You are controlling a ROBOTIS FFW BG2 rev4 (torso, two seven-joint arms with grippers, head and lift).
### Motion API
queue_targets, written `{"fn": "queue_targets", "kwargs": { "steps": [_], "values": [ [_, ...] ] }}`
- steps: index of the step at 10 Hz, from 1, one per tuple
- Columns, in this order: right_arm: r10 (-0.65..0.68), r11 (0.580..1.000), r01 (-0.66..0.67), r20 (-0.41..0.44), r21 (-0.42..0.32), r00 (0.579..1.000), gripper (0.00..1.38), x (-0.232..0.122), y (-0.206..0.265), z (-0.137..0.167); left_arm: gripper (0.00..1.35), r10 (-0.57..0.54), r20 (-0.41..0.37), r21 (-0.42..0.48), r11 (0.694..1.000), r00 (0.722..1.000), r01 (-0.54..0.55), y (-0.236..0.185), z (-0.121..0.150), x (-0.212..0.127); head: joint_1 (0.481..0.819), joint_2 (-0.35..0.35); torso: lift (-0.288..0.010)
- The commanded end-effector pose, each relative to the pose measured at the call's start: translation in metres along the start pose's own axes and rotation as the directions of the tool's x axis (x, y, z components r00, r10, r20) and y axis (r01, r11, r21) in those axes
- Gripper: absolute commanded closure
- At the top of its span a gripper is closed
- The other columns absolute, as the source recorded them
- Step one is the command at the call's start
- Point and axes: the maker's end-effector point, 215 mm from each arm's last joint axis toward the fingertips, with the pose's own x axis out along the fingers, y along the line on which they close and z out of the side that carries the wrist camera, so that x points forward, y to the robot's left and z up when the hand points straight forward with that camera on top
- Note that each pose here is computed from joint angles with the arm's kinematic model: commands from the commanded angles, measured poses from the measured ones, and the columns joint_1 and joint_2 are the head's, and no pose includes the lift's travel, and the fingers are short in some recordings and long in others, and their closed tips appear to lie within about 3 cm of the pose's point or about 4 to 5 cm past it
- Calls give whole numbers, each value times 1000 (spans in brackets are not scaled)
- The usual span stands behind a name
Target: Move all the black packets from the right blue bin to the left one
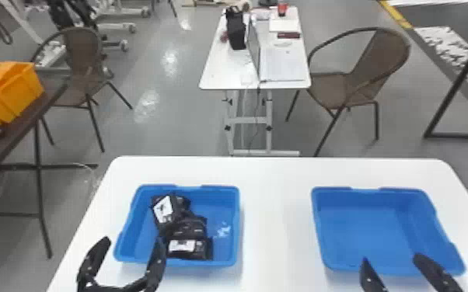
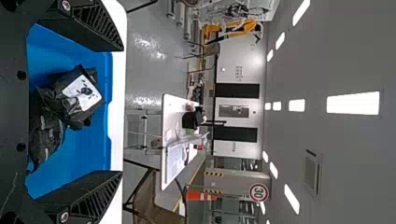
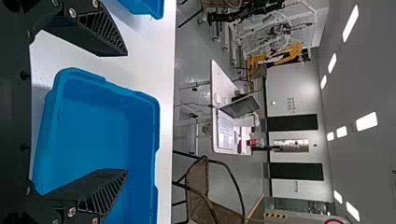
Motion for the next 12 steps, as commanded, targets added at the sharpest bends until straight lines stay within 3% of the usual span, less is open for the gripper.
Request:
{"fn": "queue_targets", "kwargs": {
  "steps": [1,12],
  "values": [
    [-1,1000,1,1,4,1000,140,0,0,0,87,2,0,-4,1000,1000,-2,0,0,0,695,92,0],
    [-11,1000,11,19,-1,1000,140,-1,-2,3,88,0,9,-14,1000,1000,0,-2,2,1,695,84,0]
  ]
}}
